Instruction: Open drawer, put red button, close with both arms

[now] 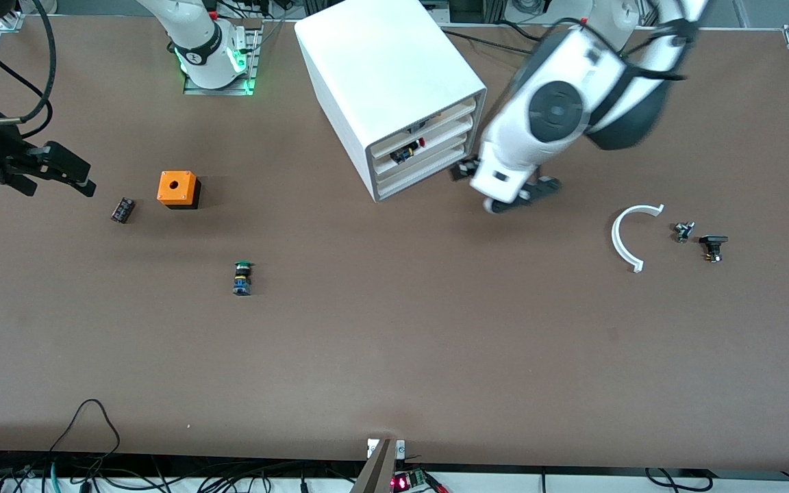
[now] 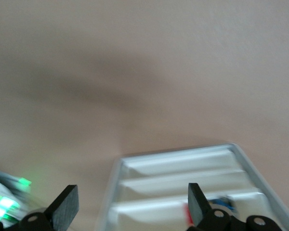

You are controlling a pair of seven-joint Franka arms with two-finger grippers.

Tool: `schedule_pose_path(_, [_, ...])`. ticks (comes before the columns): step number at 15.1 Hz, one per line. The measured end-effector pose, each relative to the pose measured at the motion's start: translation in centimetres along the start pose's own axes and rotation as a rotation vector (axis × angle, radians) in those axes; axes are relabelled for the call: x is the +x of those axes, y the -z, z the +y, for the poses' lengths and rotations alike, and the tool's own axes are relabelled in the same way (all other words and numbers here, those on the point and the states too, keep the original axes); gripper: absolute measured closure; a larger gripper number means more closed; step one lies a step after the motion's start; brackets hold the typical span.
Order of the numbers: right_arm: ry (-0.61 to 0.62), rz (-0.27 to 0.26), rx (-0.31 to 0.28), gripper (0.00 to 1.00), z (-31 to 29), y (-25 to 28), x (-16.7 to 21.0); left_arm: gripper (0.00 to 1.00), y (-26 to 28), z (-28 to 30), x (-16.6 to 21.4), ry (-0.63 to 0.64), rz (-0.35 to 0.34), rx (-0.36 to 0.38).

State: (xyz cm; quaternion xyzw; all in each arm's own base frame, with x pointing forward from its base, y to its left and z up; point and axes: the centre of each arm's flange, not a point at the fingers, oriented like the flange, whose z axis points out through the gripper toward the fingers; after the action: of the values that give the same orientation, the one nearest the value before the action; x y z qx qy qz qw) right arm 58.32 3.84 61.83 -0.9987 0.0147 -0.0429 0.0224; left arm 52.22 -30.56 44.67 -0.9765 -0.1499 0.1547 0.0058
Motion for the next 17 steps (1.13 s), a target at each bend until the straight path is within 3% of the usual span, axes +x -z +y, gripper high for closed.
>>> schedule_pose_path(3, [0.0,0.005,-0.001,0.0,-0.1,0.1,0.0,0.0,5.0,-4.6,3.0,-0.19,0.062,0.078])
schedule_pose_path(8, [0.001,0.026,0.001,0.0,-0.1,0.3,0.2,0.0,12.5,-12.4,6.9,-0.414,0.176,0.08])
schedule_pose_path(15, [0.001,0.024,0.0,0.0,-0.1,0.3,-0.5,0.0,13.8,-18.9,9.5,-0.478,0.18,0.055])
schedule_pose_path(17, [0.001,0.024,0.0,0.0,-0.1,0.3,-0.5,0.0,13.5,-20.1,9.8,-0.441,0.226,0.017])
